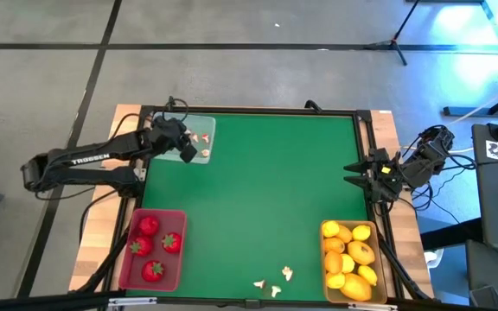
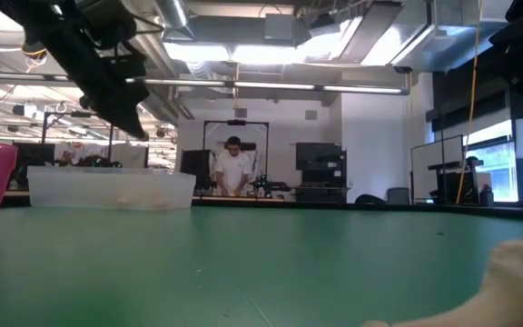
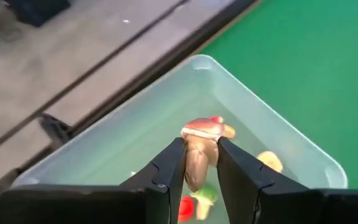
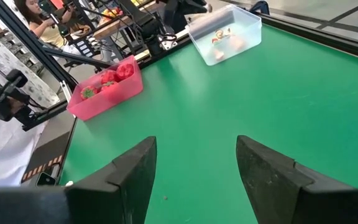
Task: Sort produce into baskets
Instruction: Put the brown mushroom into the white bin
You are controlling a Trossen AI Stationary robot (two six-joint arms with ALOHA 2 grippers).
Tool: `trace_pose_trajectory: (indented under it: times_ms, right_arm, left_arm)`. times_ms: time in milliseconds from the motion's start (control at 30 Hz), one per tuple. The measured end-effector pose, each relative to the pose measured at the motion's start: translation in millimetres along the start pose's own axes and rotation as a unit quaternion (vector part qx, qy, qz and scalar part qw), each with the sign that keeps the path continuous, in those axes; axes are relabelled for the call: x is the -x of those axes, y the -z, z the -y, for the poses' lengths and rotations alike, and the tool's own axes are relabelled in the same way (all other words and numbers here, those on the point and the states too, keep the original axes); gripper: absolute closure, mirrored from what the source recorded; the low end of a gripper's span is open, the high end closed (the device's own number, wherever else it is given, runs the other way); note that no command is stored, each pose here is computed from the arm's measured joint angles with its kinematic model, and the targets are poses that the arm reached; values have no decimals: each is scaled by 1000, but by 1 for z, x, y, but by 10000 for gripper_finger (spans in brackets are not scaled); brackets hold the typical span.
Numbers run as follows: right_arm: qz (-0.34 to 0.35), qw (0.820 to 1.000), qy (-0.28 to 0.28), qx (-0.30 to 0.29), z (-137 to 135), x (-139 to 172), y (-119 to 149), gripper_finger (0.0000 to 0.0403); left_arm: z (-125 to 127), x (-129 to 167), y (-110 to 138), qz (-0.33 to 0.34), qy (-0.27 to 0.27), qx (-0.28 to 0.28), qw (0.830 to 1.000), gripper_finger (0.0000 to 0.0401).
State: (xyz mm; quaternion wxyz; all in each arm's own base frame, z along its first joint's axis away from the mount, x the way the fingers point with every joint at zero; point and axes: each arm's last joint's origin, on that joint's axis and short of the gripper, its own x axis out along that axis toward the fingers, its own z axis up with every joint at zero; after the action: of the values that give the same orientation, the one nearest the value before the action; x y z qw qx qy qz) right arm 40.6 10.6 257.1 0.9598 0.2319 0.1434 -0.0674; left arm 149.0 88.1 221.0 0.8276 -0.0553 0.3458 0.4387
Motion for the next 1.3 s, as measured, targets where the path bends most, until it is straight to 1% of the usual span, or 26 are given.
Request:
trace_pose_trajectory:
  times_ms: [67, 200, 300, 367, 500, 533, 600, 667, 767, 800, 900, 967, 1100, 1233, 1300]
  right_arm:
    - [0, 1000, 0, 0, 0, 0, 0, 182]
    - [0, 1000, 0, 0, 0, 0, 0, 182]
    - [0, 1000, 0, 0, 0, 0, 0, 182]
    - [0, 1000, 0, 0, 0, 0, 0, 182]
    - [0, 1000, 0, 0, 0, 0, 0, 182]
    - [0, 1000, 0, 0, 0, 0, 0, 182]
    - [0, 1000, 0, 0, 0, 0, 0, 182]
    - [0, 1000, 0, 0, 0, 0, 0, 182]
    - [0, 1000, 0, 0, 0, 0, 0, 182]
    - [0, 1000, 0, 0, 0, 0, 0, 182]
    - [0, 1000, 0, 0, 0, 0, 0, 182]
    - [0, 1000, 0, 1, 0, 0, 0, 182]
    - [-1, 1000, 1, 1, 0, 0, 0, 182]
    - [-1, 1000, 1, 1, 0, 0, 0, 182]
    - [-1, 1000, 0, 1, 0, 0, 0, 182]
  left_arm:
    - [0, -2, 0, -8, 17, -5, 1000, 315]
    - [3, -5, 1, -16, 55, -42, 997, 315]
    - [4, -6, 1, -19, 66, -54, 996, 315]
    - [4, -6, 0, -14, 66, -48, 997, 315]
    - [2, -7, 2, -24, 55, -40, 997, 315]
    - [2, -7, 2, -28, 57, -35, 997, 315]
    - [3, -10, 4, -46, 80, -20, 996, 315]
    - [4, -14, 7, -63, 90, -20, 994, 315]
    - [6, -19, 8, -77, 86, -13, 993, 314]
    - [7, -21, 8, -78, 77, -11, 994, 314]
    - [5, -26, 9, -78, 5, -15, 997, 315]
    - [3, -27, 9, -76, -20, -11, 997, 315]
    - [4, -27, 8, -75, -19, -17, 997, 315]
    - [4, -27, 9, -79, -21, 27, 996, 315]
    - [4, -27, 10, -84, -8, 45, 995, 315]
